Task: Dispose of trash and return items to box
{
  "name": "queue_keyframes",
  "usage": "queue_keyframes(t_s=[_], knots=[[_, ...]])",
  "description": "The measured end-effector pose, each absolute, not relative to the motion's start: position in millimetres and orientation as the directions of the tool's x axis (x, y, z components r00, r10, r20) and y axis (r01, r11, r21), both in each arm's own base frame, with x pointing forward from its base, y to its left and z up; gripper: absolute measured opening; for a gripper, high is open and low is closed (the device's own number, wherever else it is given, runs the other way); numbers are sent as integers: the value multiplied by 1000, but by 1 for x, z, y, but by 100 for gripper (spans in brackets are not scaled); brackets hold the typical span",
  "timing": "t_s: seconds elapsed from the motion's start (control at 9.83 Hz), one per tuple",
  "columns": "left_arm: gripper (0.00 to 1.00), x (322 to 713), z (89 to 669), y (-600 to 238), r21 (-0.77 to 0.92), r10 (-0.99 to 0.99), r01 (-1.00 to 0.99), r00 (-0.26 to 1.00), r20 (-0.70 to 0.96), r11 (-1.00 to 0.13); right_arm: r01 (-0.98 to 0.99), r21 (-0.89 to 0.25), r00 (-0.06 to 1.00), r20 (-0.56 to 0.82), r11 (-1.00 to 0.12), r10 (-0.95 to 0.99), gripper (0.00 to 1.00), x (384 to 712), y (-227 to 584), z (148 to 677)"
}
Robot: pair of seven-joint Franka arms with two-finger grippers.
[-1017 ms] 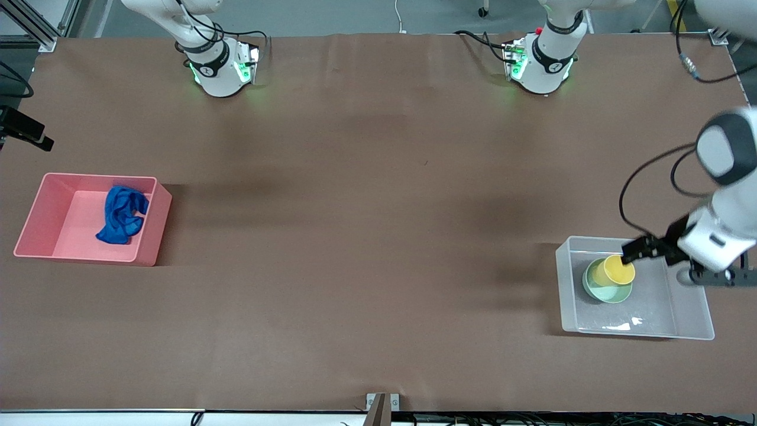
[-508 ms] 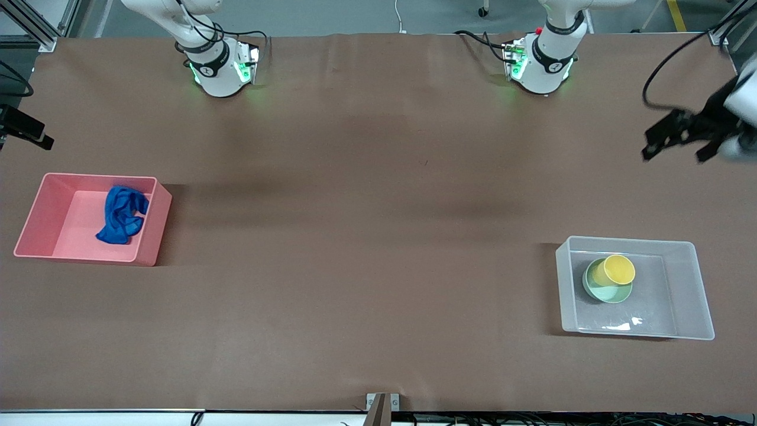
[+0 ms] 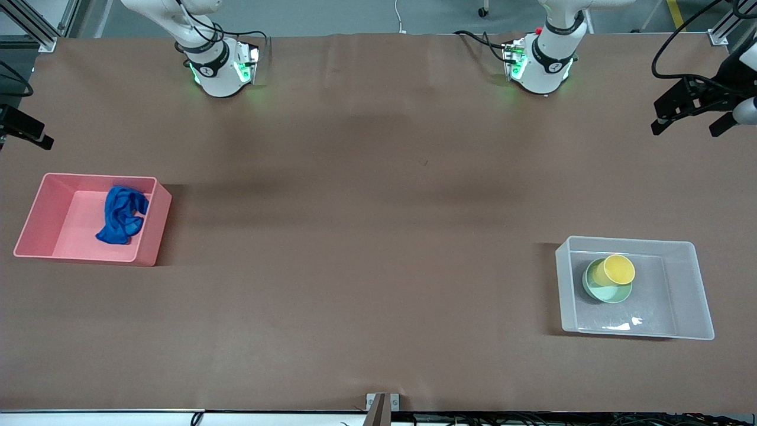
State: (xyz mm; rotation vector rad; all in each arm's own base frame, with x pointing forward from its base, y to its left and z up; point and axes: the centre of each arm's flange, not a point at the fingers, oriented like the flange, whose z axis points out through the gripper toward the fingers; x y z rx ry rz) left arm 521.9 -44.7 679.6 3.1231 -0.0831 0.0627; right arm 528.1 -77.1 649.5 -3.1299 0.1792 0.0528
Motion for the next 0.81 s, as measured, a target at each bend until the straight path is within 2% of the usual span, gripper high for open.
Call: queue_keyframes(t_s=[0.2,0.81], knots=[[100,535,677,-45,16,-50,-51,999,8,-999,-114,-4,993,-34,-993,-114,100,528,-77,650],[100,536,676,-46,16,-45,-45,999,1,-999,-114,-4,993,-36,-993,-114,100,528,-77,649]])
